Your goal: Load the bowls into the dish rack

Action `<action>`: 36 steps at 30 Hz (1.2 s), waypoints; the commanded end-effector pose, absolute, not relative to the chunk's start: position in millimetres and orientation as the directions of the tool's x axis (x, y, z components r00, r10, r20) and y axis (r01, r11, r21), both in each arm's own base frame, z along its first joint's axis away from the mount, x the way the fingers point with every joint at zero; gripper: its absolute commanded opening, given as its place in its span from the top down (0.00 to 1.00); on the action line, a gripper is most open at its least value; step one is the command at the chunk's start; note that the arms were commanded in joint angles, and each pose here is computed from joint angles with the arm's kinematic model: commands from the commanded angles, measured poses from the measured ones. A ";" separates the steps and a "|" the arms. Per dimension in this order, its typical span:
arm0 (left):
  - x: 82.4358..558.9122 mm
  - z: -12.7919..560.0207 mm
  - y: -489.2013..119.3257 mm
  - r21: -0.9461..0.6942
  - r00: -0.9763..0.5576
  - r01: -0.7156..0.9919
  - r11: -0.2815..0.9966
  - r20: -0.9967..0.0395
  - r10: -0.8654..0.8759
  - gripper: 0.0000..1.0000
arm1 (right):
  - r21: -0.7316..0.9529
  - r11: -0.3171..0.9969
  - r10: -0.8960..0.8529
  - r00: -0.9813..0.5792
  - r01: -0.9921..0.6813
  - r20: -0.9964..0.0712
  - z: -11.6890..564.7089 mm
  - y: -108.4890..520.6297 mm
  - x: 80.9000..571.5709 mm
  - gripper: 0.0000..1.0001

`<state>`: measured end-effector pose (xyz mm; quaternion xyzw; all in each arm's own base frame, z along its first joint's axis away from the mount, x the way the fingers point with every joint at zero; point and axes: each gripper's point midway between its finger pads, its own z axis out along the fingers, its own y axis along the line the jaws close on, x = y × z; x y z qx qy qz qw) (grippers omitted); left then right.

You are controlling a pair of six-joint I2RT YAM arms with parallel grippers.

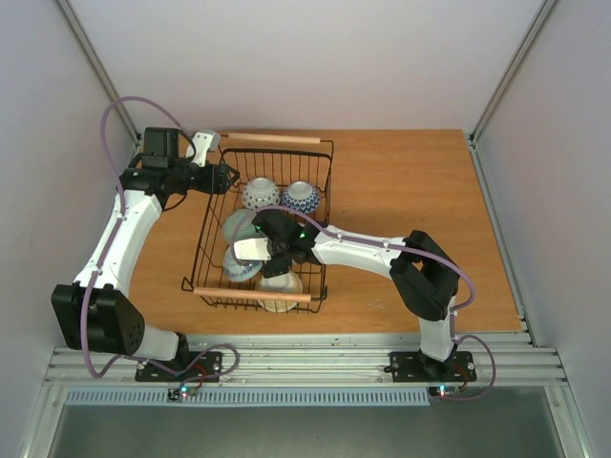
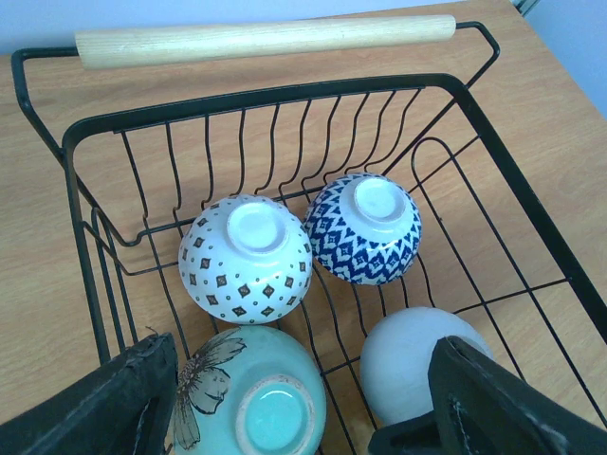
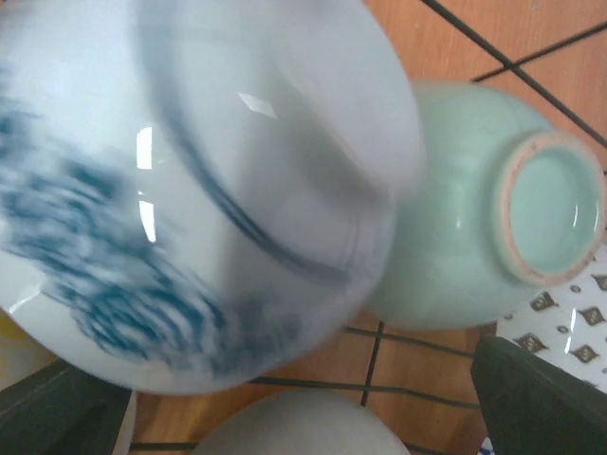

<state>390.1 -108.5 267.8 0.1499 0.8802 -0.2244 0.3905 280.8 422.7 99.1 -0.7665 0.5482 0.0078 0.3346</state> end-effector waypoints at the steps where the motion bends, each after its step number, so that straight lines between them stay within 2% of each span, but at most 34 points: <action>1: 395.3 276.3 -105.7 -0.255 -0.614 0.445 0.858 -0.785 0.084 0.27 | -0.526 -0.172 -0.842 0.402 -0.833 -0.361 105.2 414.7 281.5 0.01; 15: 395.6 276.0 -105.4 -0.256 -0.613 0.446 0.858 -0.785 0.085 0.27 | -0.551 -0.179 -0.829 0.427 -0.815 -0.362 124.8 412.8 279.4 0.01; 22: 395.4 276.6 -104.9 -0.253 -0.612 0.443 0.860 -0.787 0.084 0.27 | -0.573 -0.117 -0.808 0.414 -0.811 -0.420 148.3 418.0 283.9 0.01; 28: 395.6 280.1 -102.4 -0.240 -0.598 0.435 0.868 -0.798 0.080 0.27 | -0.556 0.025 -0.793 0.322 -0.831 -0.518 170.1 413.4 299.4 0.01; 36: 396.2 282.0 -99.1 -0.225 -0.588 0.425 0.877 -0.805 0.078 0.27 | -0.517 0.316 -0.732 0.142 -0.796 -0.666 218.8 392.5 323.6 0.01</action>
